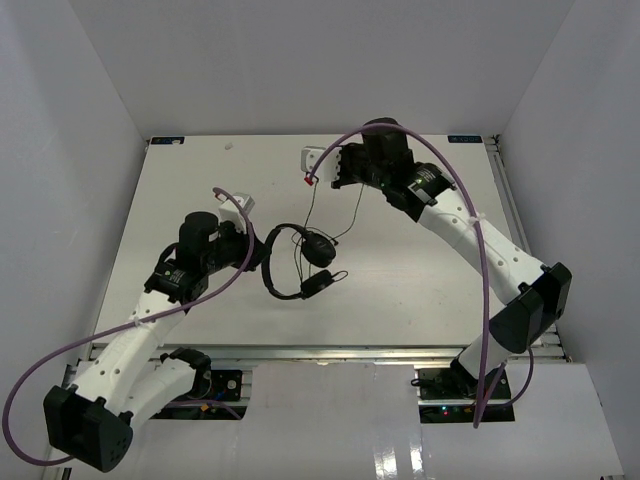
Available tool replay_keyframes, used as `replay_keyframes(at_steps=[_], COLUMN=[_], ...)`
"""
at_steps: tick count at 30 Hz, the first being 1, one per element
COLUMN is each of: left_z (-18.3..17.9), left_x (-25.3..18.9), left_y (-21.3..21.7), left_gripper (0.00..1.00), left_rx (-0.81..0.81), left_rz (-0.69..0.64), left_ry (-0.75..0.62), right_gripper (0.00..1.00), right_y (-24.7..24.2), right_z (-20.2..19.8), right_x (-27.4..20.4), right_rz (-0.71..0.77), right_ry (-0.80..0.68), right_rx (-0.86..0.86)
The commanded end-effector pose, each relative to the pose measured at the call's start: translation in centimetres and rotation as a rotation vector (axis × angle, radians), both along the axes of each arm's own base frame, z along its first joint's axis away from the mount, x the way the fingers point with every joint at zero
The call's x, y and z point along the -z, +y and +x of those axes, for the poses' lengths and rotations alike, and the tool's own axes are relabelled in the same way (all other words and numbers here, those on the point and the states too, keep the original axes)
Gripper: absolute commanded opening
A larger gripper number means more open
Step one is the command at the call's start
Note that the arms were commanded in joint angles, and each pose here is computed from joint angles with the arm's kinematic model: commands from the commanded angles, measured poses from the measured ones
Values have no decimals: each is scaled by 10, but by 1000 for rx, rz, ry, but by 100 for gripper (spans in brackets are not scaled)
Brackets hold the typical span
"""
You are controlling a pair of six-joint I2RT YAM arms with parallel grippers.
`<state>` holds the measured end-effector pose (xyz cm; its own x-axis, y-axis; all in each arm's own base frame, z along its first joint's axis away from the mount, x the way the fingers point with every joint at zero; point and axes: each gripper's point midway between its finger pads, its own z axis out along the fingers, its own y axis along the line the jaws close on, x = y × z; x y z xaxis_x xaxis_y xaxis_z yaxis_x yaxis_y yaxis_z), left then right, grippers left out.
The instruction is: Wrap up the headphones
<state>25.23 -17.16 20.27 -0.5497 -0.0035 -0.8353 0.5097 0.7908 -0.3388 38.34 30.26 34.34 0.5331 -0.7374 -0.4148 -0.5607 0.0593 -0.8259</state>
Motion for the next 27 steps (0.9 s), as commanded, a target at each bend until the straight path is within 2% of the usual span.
replay_keyframes(at_steps=[1,9,19,27], left_z=[-14,-27,-21,-16], left_x=[-46,-82,-143,-177], left_y=[-13,-12,-9,-9], left_gripper=[0,0,0,0], left_rx=[50,20,-54,-85], left_rz=[-131,-237,-340,-388], left_ry=[-54,-74,-122,-120], right_gripper=[8,8,8,8], right_y=[0,-6,-3,7], right_z=[-41,-85,-123,-144], right_x=[23,47,62,73], right_rz=[68,216,423,549], right_ry=[163,425,747,905], right_rx=[-129,-251,-348,-418])
